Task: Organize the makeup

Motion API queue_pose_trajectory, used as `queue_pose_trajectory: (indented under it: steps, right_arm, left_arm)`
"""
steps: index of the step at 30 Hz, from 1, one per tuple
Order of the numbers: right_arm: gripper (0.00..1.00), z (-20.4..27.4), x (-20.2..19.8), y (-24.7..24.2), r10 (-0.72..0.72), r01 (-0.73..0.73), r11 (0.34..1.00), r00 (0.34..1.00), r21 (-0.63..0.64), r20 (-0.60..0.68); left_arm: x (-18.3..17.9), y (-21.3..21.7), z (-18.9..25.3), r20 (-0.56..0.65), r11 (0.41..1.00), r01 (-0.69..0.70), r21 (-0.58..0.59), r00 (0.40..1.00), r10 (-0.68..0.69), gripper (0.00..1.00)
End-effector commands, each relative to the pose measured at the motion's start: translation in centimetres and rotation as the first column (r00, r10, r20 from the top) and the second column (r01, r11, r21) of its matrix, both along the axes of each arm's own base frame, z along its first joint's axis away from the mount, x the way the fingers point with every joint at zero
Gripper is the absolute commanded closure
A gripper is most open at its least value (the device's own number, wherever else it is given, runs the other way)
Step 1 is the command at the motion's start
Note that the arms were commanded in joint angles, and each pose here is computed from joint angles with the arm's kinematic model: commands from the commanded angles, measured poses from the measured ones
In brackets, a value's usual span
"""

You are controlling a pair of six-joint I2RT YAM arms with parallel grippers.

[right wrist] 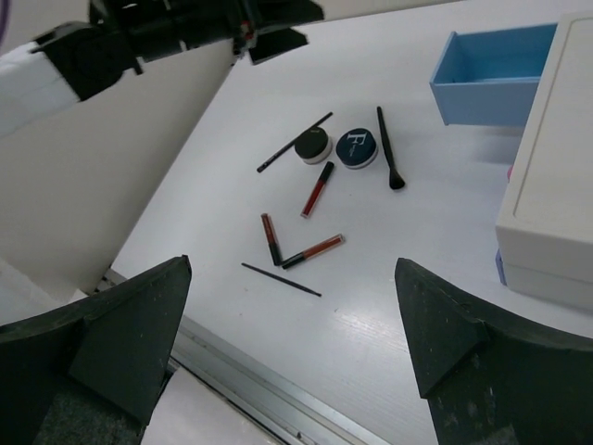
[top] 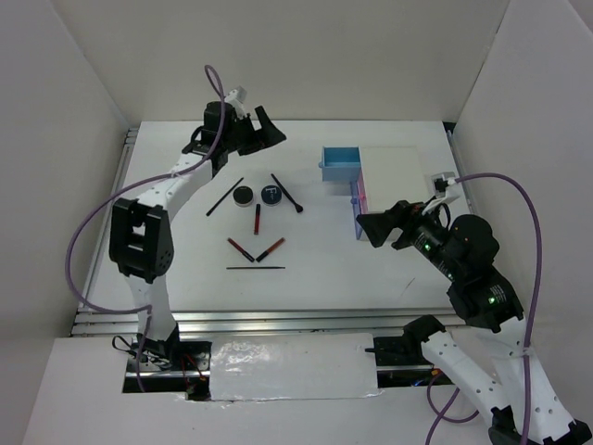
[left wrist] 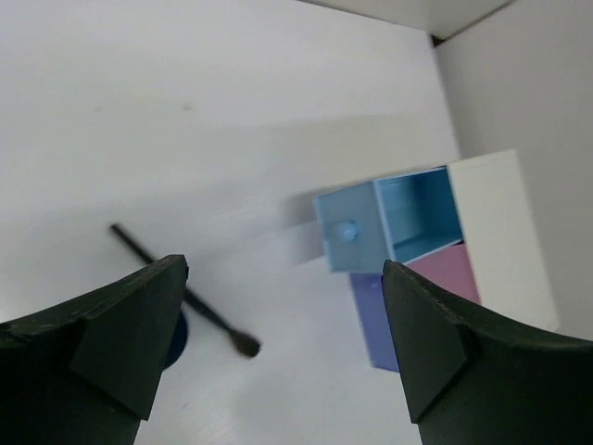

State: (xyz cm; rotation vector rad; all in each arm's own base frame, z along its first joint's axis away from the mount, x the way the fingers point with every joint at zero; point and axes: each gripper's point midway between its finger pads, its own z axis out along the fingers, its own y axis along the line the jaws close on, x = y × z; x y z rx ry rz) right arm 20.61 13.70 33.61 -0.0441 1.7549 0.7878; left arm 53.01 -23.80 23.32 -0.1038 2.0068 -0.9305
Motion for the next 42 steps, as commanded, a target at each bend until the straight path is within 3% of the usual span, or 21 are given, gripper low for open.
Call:
queue_pose_trajectory:
  steps: [1,6,12,17,31,37,42]
  right_arm:
    - [0.0,2.3,0.3,-0.5,-0.028,0.028,1.0,0.998,0.0,0.06]
    - [0.0,2.1,1.5,-2.5,-0.159,0.16,0.987,0.986,-0.022,0.049]
    - [0.0,1.9,1.5,-4.0,-0.228,0.23,0.972,0.972,-0.046,0.061]
    - [0.0,1.9,1.3,-4.1,-0.23,0.233,0.971,0.971,-0.052,0.059]
    - [0.0,1.8,1.6,-3.4,-0.197,0.2,0.979,0.978,-0.048,0.065]
    - [0.0,1.7,1.6,-3.4,-0.197,0.201,0.978,0.978,-0.055,0.067]
    - [0.0,1.7,1.6,-3.5,-0.201,0.204,0.977,0.977,-0.053,0.065]
  left_arm:
    - [-3.9,5.0,0.0,-0.02,0.952,-0.102,0.288,0.993,0.113,0.01]
    - [-9.1,8.3,-3.2,-0.076,0.872,-0.192,0.451,0.965,0.251,0.01]
    - [-12.4,6.7,-8.6,-0.146,0.738,-0.138,0.66,0.941,0.306,0.01]
    - [-12.8,6.6,-12.6,-0.202,0.721,-0.091,0.687,0.929,0.31,0.03]
    - [-12.2,5.5,-19.6,-0.323,0.698,0.036,0.716,0.903,0.285,0.28]
    - [-12.3,5.6,-21.5,-0.359,0.704,0.061,0.708,0.889,0.284,0.41]
    - [-12.8,5.8,-22.2,-0.373,0.702,0.065,0.709,0.879,0.296,0.64]
